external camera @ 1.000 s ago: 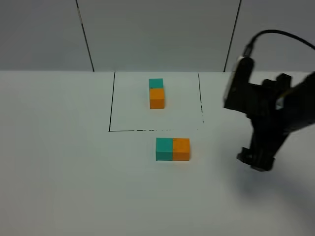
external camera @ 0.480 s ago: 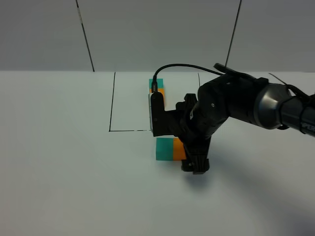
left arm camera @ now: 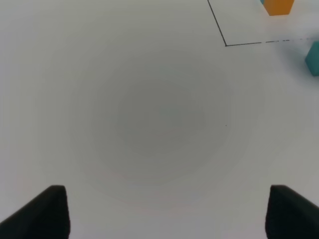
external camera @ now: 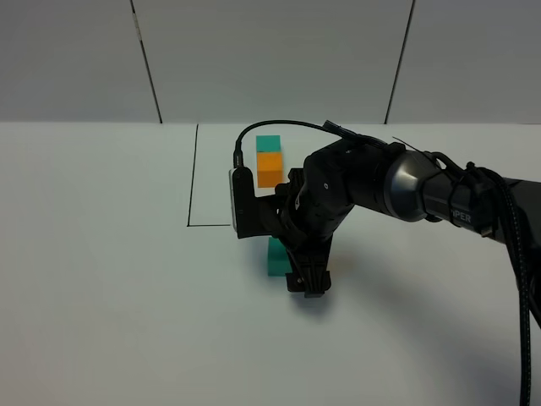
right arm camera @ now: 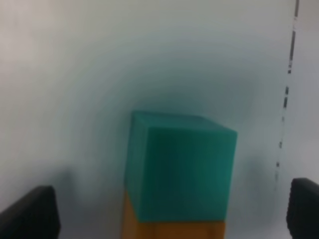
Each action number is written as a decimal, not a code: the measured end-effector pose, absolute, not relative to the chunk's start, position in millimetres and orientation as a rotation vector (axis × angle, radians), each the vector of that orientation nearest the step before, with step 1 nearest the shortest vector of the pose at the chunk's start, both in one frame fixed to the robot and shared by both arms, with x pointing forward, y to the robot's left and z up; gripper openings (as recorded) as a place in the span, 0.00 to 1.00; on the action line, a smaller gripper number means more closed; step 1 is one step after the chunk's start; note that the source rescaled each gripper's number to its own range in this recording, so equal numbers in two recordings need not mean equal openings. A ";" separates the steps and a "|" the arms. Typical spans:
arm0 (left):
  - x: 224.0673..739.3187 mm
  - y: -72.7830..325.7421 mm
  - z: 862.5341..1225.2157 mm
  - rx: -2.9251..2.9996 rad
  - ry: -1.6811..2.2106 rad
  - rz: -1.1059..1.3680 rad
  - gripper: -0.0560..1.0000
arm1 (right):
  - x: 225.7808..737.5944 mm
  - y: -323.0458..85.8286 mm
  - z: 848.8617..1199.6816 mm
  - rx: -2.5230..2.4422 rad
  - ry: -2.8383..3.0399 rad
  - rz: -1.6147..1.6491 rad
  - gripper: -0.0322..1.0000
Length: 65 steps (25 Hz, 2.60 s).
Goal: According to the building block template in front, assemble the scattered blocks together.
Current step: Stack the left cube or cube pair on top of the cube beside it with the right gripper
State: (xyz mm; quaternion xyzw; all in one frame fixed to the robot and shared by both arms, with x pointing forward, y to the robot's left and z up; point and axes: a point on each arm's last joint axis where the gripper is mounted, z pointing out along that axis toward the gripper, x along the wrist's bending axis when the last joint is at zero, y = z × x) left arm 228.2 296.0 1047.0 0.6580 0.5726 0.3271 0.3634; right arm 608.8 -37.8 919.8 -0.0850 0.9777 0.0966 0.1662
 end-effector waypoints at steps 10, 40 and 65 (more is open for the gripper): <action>228.2 296.0 1047.0 1.694 1.474 0.842 0.69 | 612.6 -35.1 895.9 -0.244 2.792 0.269 0.82; 228.2 296.0 1047.0 1.694 1.474 0.842 0.69 | 620.4 -49.7 888.0 -0.162 2.860 0.253 0.54; 228.2 296.0 1047.0 1.694 1.474 0.842 0.69 | 616.8 -47.8 919.0 1.304 2.626 0.501 0.04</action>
